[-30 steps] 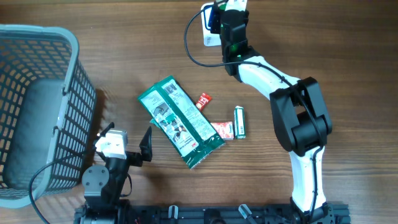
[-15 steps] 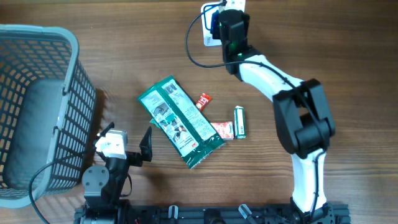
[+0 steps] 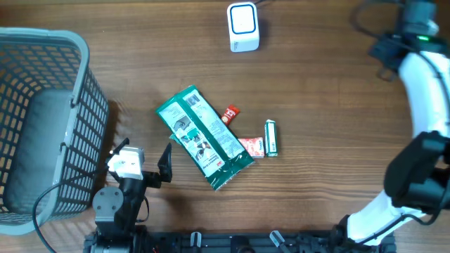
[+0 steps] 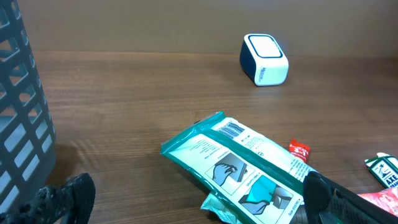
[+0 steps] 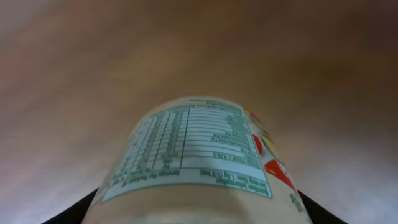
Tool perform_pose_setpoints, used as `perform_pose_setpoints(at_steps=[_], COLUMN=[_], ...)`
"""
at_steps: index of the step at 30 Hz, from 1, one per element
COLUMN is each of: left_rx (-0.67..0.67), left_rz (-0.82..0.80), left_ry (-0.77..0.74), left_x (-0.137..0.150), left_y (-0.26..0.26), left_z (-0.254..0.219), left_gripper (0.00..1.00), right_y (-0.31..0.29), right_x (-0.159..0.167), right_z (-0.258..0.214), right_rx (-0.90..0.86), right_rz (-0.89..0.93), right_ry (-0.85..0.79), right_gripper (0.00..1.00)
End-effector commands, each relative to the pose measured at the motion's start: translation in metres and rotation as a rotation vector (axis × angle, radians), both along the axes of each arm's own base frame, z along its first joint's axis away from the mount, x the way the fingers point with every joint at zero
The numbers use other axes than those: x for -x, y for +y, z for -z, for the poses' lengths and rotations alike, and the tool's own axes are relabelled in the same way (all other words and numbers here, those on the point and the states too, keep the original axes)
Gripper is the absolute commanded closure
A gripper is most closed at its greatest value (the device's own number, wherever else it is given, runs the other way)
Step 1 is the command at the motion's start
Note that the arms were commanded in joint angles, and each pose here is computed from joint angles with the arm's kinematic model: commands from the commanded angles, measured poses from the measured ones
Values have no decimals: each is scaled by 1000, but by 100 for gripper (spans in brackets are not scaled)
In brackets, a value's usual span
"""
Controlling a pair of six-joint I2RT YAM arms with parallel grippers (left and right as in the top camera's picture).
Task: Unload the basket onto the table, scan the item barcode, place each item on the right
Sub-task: 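Carry the jar to the right edge of the table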
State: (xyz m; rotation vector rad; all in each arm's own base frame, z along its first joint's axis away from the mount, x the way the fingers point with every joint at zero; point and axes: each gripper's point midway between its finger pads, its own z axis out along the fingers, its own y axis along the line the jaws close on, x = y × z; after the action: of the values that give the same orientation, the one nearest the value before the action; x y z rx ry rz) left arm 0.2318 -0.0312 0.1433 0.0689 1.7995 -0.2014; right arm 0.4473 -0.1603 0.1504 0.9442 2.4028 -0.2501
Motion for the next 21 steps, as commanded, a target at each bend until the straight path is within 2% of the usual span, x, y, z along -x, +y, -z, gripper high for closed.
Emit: perform_pose_setpoints(at_steps=[1,5,9,10,11,13,14,17,21], left_rx=[11,11,11,11,11,11,11,11,11], left_rz=[9,9,9,9,9,9,9,9,9], left_ry=[2,2,2,2,2,2,2,2,2], left_x=[0,0,0,0,0,0,0,0,0], left_y=[-2,-2,-2,-2,-2,-2,-2,-2,-2], left_z=[1,1,1,1,1,1,1,1,1], left_gripper=[0,0,0,0,0,0,0,0,0], right_y=[-56,-123,-152,-163,-172,-187,-195,-196,-133], right_x=[32,93,126,135,141,150,153,139,92], right_z=[23,66,109,116,118,114,109,72,-19], right_rx=[-159,-250,-359,-363,-361,-357,-354,-449,-799], right_rz=[130,287,387,410,424,452,468,432,195], right_ry=[20,129,169,171,165,135,124,5,-229], right_gripper=[36,34,35,31,23,0,0,0,0])
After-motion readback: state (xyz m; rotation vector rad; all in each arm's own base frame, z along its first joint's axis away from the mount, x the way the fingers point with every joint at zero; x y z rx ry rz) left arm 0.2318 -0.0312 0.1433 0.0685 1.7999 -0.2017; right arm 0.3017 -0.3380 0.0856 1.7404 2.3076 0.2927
